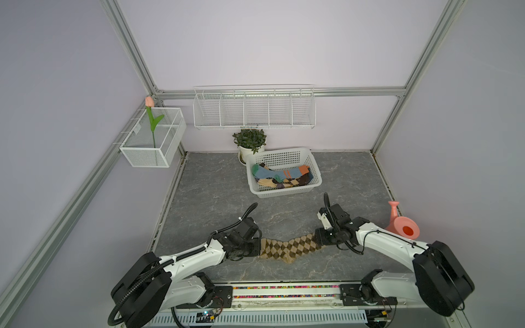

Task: Place the socks together as a pair
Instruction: Pick up a pair of socks from the center of the board, then place a pair of socks in the bin.

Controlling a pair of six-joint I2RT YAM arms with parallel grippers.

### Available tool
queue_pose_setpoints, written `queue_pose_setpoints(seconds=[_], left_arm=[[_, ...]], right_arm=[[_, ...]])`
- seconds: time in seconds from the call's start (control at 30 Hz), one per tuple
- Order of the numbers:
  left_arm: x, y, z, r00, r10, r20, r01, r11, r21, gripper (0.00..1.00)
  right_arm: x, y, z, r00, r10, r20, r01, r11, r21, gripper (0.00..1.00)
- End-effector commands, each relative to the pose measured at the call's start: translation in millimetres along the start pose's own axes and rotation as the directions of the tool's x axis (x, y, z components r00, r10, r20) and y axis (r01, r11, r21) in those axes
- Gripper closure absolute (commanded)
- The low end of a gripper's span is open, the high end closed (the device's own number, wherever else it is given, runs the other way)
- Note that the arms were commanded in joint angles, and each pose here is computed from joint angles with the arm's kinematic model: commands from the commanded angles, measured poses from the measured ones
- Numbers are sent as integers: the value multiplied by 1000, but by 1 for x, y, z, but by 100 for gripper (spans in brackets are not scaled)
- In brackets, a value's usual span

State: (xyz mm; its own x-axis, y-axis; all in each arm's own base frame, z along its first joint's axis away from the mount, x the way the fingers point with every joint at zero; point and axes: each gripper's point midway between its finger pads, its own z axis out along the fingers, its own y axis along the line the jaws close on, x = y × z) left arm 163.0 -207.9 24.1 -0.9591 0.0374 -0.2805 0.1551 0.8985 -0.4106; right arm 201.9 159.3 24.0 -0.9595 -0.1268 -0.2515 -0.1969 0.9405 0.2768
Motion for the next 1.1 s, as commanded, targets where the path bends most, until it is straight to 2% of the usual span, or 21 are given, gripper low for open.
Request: queue_pose_setpoints(seconds=[0.0,0.2,0.23,0.4,0.6,0.73,0.87,1.07], left_arm=[[-2,-3,4,1000,8,9,-8,1000,13,100],[-10,-5,-3,999,22,48,-22,1000,5,100],[-11,-5,-5,998,25,54,-25,1000,3,100],[-27,-12,-20,993,48,108,-47,999,-12,100],[-69,-29,-56,974,87,207,-71,994,-85,100],[-98,-49,-75,952,130,275,-113,990,-80,100],[-132,-68,-97,929,147,339,-133,989,-65,100],[-199,-86,-131,893,151,425,-142,988,-52,100]], right_arm=[[25,-5,8,996,18,-84,-15,999,32,53],[27,-2,11,996,0,-94,5,998,56,89],[27,-1,10,996,-1,-92,5,999,53,93],[11,19,-4,1000,-14,-26,13,999,-36,93],[-25,40,-44,995,-44,87,52,993,-103,93],[-47,48,-67,988,-50,149,71,988,-138,93],[-76,53,-86,977,-60,203,93,983,-156,93],[-144,65,-129,950,-70,304,139,967,-212,93]])
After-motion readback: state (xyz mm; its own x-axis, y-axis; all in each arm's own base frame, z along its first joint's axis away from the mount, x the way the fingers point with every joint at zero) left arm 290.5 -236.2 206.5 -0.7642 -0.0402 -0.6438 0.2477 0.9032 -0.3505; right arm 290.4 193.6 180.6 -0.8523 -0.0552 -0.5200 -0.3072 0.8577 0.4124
